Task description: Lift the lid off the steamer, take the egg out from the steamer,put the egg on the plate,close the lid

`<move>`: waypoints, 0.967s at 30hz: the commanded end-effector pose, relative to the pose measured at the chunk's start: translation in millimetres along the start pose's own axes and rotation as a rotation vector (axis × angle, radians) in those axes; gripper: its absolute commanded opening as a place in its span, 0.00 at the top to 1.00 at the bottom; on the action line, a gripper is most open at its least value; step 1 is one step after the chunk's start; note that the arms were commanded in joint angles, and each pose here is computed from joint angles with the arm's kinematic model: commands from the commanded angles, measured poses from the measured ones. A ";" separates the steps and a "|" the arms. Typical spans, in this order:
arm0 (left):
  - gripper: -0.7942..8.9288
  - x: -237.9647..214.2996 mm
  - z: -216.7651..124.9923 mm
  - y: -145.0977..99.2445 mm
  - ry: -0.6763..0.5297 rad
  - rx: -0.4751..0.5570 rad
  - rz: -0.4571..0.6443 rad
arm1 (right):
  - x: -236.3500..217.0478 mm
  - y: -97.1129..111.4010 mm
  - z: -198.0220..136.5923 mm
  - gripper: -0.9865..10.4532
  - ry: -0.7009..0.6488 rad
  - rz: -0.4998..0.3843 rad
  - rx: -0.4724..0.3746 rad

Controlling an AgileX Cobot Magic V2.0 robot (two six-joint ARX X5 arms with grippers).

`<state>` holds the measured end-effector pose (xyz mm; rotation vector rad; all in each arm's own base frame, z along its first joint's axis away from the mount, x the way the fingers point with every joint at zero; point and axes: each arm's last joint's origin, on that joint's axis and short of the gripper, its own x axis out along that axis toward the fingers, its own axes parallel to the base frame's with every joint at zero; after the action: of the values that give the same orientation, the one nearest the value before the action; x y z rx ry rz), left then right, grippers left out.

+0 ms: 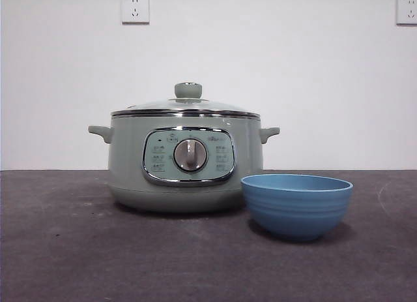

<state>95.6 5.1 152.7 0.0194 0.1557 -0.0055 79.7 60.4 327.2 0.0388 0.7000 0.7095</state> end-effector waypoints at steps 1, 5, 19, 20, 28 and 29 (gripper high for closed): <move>0.92 1.2 -4.3 0.4 0.010 -0.012 0.003 | -0.1 0.2 0.2 0.91 -0.005 0.000 0.007; 0.92 1.2 -4.3 0.4 0.010 -0.012 0.004 | -0.5 0.3 0.0 0.91 -0.006 0.000 0.001; 0.92 1.2 -4.3 0.4 0.010 -0.012 0.005 | 12.3 -54.9 -50.1 0.91 -0.452 -0.329 -0.031; 0.92 1.2 -4.3 0.4 0.010 -0.011 0.004 | 20.4 -62.0 -63.2 0.91 -0.474 -0.361 -0.023; 0.92 1.2 -4.3 0.4 0.010 -0.012 0.004 | 55.0 -86.6 -119.3 0.91 -0.549 -0.457 -0.005; 0.92 1.2 -4.3 0.4 0.010 -0.012 0.004 | 56.7 -87.4 -122.1 0.91 -0.546 -0.460 -0.003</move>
<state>95.6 5.1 152.6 0.0189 0.1568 -0.0055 88.0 4.2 177.9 0.0669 0.1853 0.2378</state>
